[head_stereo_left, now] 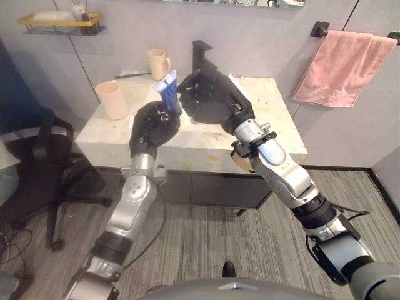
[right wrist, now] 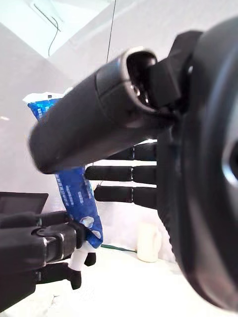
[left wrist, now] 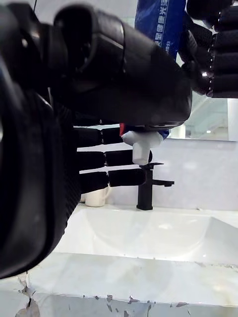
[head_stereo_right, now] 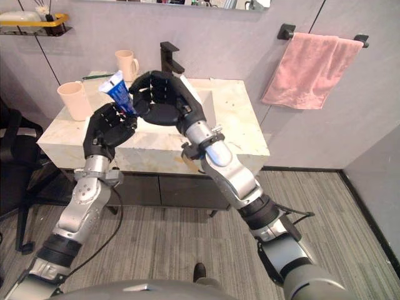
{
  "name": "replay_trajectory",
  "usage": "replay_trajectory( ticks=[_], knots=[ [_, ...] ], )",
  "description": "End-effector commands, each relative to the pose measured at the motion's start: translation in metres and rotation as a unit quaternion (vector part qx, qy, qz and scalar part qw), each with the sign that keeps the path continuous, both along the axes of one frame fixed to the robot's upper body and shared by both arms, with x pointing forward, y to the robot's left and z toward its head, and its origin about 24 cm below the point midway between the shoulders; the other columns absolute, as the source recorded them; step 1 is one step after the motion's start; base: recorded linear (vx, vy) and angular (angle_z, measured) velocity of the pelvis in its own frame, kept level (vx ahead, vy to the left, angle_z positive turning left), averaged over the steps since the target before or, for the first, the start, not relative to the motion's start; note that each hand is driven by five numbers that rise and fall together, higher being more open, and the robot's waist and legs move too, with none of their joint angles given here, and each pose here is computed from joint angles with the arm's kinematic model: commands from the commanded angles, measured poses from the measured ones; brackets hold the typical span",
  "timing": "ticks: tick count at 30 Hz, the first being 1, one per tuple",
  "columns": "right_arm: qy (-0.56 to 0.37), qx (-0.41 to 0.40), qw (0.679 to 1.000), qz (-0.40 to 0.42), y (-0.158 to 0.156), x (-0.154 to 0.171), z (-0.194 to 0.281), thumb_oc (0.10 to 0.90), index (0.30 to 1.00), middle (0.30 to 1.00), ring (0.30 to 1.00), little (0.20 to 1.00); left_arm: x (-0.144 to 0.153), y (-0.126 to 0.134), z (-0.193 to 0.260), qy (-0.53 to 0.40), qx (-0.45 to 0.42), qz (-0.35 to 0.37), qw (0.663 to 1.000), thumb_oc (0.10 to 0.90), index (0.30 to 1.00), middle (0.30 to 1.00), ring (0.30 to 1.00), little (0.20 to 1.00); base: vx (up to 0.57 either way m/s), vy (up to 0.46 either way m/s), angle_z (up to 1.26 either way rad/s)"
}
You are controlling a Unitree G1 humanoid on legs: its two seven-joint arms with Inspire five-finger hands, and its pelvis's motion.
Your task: Organize the bathroom.
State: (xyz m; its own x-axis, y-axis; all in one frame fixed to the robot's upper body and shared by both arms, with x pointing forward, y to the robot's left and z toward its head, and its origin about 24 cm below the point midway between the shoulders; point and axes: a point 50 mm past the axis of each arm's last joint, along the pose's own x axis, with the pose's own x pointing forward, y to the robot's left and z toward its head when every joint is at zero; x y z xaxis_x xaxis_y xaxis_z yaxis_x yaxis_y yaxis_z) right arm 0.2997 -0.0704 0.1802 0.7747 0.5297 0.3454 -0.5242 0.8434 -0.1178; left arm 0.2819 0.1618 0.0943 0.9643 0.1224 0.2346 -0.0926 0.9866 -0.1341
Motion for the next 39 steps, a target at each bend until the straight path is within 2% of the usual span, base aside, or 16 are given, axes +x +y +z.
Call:
replay_trajectory(
  ticks=[1,18,19,20,21,22,39],
  knots=[
    [-0.144,0.033,0.989,0.018,0.01,-0.006,0.066,0.8,0.9,0.9,0.9,0.9,0.016,-0.013,0.061,-0.135,-0.005,-0.036,0.99,0.4,0.3,0.3,0.3,0.3,0.0,0.0,0.0],
    [-0.158,0.036,0.984,0.077,0.03,-0.017,0.079,0.8,0.9,0.9,0.9,0.9,0.018,-0.018,0.054,-0.115,0.002,-0.04,0.993,0.4,0.3,0.3,0.3,0.3,0.0,0.0,0.0],
    [-0.159,0.037,0.983,0.081,0.033,-0.018,0.079,0.573,0.559,0.559,0.559,0.559,0.019,-0.018,0.053,-0.112,0.002,-0.038,0.993,0.4,0.3,0.3,0.3,0.3,0.0,0.0,0.0],
    [-0.159,0.036,0.983,0.081,0.033,-0.019,0.079,0.573,0.559,0.559,0.559,0.559,0.019,-0.018,0.052,-0.112,0.003,-0.038,0.993,0.4,0.3,0.3,0.3,0.3,0.0,0.0,0.0],
    [-0.158,0.037,0.983,0.081,0.033,-0.019,0.079,0.455,0.382,0.382,0.382,0.382,0.019,-0.018,0.052,-0.109,0.003,-0.038,0.993,0.4,0.3,0.3,0.3,0.3,0.0,0.0,0.0],
    [-0.158,0.038,0.983,0.081,0.033,-0.019,0.079,0.406,0.309,0.309,0.309,0.309,0.019,-0.018,0.052,-0.109,0.004,-0.038,0.993,0.4,0.3,0.3,0.3,0.3,0.0,0.0,0.0],
    [-0.163,0.028,0.984,0.06,0.025,-0.015,0.074,0.4,0.3,0.3,0.3,0.3,0.018,-0.006,0.054,-0.123,0.0,0.003,0.992,0.4,0.3,0.3,0.3,0.3,0.0,0.0,0.0]
  ],
)
